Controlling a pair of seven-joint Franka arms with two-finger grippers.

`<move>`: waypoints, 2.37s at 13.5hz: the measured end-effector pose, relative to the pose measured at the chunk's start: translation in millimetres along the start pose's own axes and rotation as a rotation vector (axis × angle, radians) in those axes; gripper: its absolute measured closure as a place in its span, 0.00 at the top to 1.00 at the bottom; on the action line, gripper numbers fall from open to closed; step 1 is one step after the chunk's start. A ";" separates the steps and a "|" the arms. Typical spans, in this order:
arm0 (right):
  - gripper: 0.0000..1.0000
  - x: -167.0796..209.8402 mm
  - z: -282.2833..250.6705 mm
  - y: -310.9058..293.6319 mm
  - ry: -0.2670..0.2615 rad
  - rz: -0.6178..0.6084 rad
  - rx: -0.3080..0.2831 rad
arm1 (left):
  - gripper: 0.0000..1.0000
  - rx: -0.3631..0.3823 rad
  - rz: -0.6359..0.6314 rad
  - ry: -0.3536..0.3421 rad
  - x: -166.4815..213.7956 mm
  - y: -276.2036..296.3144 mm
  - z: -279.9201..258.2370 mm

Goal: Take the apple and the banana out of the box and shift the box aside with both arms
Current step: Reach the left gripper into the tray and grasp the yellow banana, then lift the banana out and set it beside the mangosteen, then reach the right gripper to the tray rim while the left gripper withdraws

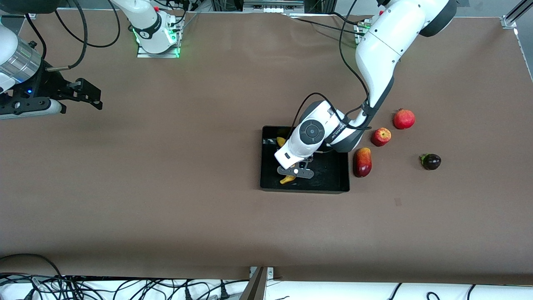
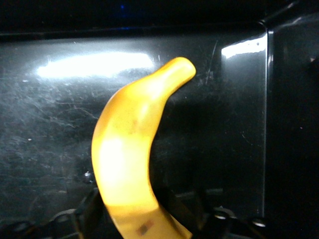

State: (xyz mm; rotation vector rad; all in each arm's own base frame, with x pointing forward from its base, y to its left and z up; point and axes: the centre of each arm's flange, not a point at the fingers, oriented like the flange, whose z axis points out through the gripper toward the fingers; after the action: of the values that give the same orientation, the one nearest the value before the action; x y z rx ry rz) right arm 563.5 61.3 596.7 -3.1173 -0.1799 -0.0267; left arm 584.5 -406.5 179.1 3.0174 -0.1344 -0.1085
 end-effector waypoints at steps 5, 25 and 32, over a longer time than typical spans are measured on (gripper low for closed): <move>1.00 -0.1 0.2 0.4 -0.001 0.000 0.000 | 0.34 0.029 -0.024 -0.018 16.7 -9.8 -34.2; 1.00 17.5 81.5 -113.7 -0.160 -0.019 0.084 | 0.49 0.156 0.013 -0.151 42.0 -437.5 -61.9; 1.00 18.5 228.2 -337.9 -0.042 0.188 0.131 | 1.00 0.197 0.054 -0.076 59.2 -390.8 -182.1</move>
State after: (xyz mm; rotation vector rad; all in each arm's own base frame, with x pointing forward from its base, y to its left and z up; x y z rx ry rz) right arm 546.6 403.6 375.0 -2.9909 0.1063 0.0516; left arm 690.2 -4.4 307.8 3.2033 -0.2473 -0.2172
